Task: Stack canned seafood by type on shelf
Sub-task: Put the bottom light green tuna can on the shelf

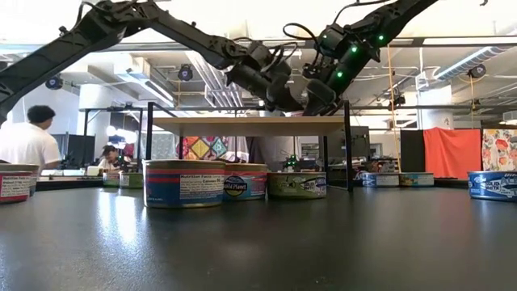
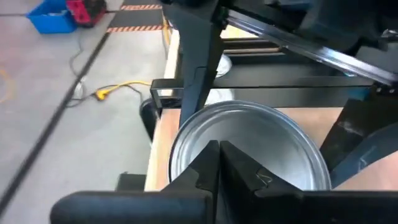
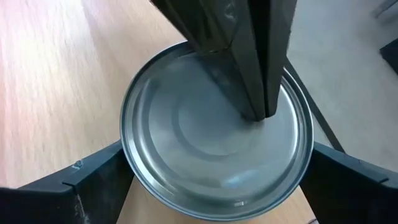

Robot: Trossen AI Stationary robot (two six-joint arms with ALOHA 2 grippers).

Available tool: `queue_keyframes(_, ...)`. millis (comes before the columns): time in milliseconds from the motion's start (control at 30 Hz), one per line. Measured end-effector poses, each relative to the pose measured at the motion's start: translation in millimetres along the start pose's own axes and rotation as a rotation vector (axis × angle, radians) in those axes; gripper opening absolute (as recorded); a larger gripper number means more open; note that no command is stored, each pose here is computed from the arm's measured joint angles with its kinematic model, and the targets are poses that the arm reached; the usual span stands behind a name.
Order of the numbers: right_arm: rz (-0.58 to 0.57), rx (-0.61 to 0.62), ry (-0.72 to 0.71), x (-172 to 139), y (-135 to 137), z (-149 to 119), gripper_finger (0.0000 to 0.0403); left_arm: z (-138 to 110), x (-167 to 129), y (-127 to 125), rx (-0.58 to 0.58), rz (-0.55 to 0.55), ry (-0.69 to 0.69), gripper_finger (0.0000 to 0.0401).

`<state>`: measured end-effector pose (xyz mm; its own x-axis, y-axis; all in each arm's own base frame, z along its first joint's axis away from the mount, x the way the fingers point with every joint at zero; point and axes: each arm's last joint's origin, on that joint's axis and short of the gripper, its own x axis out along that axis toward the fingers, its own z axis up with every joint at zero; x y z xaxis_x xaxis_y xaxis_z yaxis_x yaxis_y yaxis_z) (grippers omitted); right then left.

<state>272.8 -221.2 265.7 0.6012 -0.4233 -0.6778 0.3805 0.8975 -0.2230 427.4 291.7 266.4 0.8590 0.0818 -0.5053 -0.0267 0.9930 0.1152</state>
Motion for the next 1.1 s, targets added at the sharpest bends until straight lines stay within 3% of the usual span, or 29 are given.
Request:
queue_keyframes(733, -0.006, -0.031, 0.179, -32, -5, 12, 0.0389, -9, 4, 1, -0.017, 0.066, 0.047, 0.0)
queue_keyframes(900, -0.045, -0.03, 0.114, -51, -5, 22, 0.0389, -4, 3, 3, -0.003, 0.087, 0.017, 0.0)
queue_keyframes(1100, -0.078, 0.057, 0.035, -67, -6, 29, 0.0389, 9, -1, 4, 0.015, 0.056, -0.035, 0.0)
